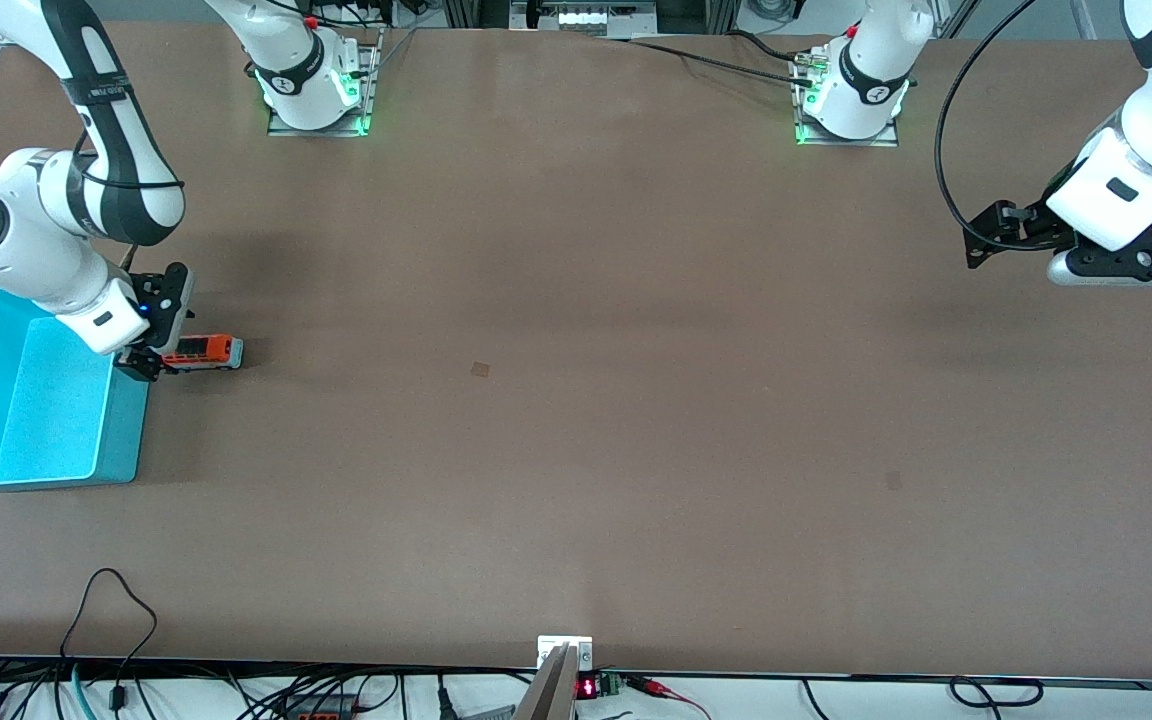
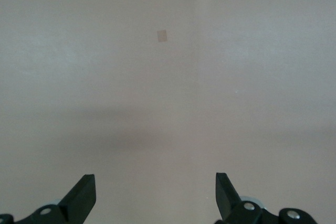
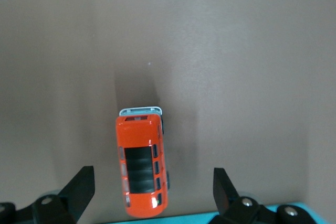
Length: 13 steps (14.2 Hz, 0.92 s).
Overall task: Wind up bus and store in blue box
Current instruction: 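Close the right gripper on the bus and lift it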
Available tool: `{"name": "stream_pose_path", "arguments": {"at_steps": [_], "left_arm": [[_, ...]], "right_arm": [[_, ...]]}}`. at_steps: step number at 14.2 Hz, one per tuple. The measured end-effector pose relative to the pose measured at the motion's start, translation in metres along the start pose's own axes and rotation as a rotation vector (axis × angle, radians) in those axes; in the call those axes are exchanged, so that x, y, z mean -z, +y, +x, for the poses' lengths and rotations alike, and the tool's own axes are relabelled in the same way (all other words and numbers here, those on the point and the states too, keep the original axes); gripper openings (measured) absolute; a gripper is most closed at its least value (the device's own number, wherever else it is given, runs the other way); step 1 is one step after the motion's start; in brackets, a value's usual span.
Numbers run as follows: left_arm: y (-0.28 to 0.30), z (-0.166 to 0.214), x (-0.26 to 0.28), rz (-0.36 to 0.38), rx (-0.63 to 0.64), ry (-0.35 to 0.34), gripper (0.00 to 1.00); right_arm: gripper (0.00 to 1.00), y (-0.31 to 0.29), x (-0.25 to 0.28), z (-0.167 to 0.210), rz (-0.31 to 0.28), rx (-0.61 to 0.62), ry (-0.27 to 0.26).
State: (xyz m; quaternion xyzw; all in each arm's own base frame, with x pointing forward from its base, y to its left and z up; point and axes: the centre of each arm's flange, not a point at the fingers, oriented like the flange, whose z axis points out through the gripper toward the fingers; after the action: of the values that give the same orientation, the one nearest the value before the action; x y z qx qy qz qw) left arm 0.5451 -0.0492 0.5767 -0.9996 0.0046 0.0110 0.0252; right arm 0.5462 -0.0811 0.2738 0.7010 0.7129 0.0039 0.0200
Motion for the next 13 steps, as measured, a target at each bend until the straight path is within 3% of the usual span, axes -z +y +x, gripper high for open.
{"name": "stream_pose_path", "arguments": {"at_steps": [9,13], "left_arm": [[0.024,-0.005,0.010,0.001,-0.038,0.002,1.00],[0.024,-0.003,0.012,0.001,-0.037,0.005,1.00]], "right_arm": [[1.00,-0.021,-0.060,-0.022,0.098,0.040,0.038],[1.00,-0.023,-0.074,-0.028,0.093,0.045,0.045]]}}
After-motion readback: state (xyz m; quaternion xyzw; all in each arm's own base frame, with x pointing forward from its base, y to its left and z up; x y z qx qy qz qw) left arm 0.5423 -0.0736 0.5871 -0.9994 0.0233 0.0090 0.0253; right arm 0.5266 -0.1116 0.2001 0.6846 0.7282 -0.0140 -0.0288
